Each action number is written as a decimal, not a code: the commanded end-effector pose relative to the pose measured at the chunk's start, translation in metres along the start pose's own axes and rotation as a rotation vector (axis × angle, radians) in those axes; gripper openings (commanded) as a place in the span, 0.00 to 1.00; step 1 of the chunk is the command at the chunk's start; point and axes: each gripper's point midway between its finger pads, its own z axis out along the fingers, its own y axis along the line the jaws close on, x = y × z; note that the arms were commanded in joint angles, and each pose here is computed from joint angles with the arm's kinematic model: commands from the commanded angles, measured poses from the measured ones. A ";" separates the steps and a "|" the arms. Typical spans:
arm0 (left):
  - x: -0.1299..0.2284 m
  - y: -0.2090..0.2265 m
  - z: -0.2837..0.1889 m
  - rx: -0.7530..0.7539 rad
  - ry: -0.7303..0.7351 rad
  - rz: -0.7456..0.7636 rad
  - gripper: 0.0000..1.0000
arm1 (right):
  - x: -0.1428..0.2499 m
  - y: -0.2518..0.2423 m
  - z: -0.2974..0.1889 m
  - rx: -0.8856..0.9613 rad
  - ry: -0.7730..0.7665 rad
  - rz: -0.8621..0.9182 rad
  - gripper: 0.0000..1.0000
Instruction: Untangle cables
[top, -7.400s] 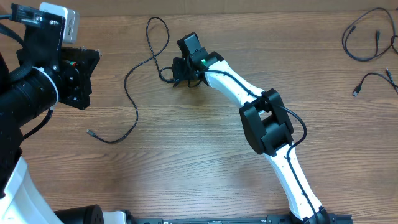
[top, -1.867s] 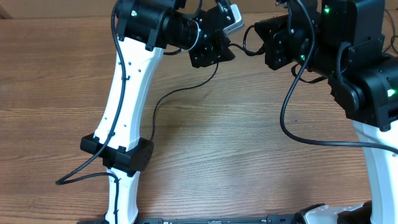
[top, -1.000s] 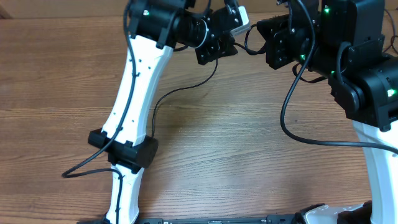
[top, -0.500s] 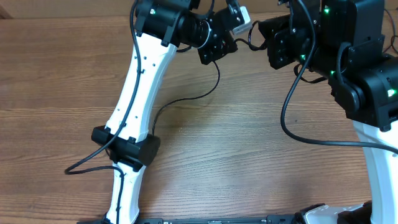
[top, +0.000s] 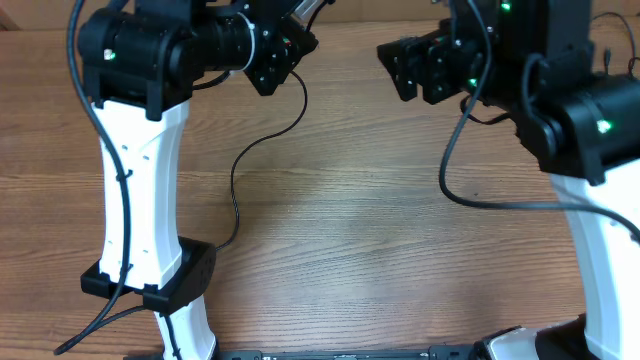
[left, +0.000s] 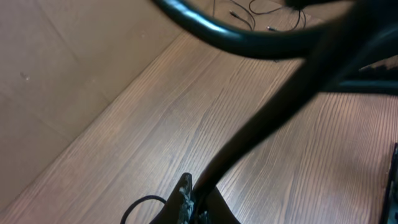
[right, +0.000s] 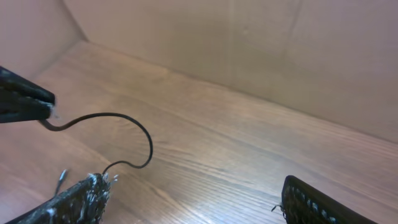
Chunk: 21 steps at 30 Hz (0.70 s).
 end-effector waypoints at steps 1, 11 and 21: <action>0.004 0.003 -0.002 -0.009 0.013 -0.038 0.04 | 0.000 0.011 0.012 -0.083 0.014 0.004 0.88; 0.006 0.011 -0.002 -0.053 0.028 -0.035 0.04 | -0.066 0.015 0.013 -0.097 -0.256 -0.144 0.88; -0.027 0.051 -0.010 -0.236 -0.120 -0.256 0.04 | -0.124 0.003 -0.001 0.019 -0.501 -0.257 0.88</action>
